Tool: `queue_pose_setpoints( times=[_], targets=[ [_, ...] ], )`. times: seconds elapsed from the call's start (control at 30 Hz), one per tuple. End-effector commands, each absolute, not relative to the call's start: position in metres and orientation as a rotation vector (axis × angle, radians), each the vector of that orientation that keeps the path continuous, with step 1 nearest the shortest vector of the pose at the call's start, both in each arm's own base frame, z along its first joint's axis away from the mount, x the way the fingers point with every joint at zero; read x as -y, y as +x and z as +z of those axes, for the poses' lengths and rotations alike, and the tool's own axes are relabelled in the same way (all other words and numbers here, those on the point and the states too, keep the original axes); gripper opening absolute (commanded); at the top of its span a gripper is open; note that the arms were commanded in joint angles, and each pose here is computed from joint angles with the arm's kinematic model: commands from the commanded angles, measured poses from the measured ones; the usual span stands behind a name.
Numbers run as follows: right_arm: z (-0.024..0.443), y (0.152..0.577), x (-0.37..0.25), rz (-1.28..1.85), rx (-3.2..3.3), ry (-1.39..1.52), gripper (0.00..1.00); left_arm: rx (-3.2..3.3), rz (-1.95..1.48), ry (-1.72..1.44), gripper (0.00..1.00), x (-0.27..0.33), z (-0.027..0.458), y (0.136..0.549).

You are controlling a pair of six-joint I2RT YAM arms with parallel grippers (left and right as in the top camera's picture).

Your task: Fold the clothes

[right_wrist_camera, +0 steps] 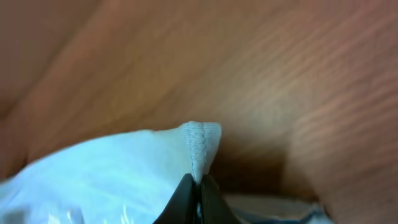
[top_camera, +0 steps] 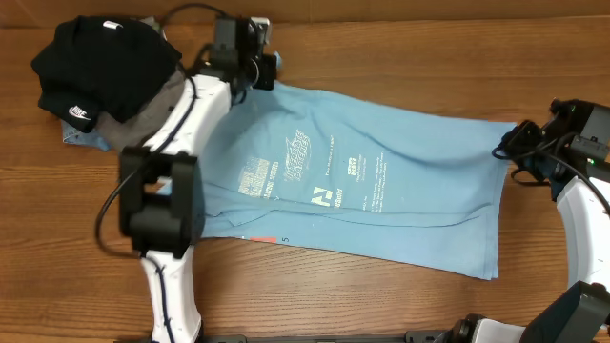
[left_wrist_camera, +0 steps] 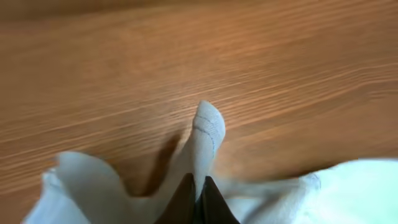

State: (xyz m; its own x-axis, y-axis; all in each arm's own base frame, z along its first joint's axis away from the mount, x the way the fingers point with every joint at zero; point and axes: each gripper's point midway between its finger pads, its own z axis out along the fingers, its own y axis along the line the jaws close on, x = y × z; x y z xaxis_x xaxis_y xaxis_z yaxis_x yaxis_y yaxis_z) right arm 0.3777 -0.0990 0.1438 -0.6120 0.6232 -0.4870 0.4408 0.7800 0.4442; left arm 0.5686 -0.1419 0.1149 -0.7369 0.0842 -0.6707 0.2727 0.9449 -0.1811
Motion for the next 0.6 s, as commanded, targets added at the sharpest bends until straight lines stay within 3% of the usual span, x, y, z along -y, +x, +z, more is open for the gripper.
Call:
queue_pose_setpoints(
  times=[0.0, 0.2, 0.57],
  targets=[
    [0.158, 0.383, 0.118, 0.283, -2.235, 0.882, 0.04, -2.295, -0.217, 0.24, 0.04, 0.12, 0.193, 0.56],
    [0.16, 0.384, 0.128, 0.217, -2.207, 0.907, 0.04, -2.383, -0.146, 0.273, 0.04, 0.107, 0.207, 0.524],
    [0.139, 0.36, 0.12, 0.192, -2.347, 0.916, 0.04, -2.672, -0.065, 0.276, 0.04, 0.088, 0.166, 0.469]
  ],
)
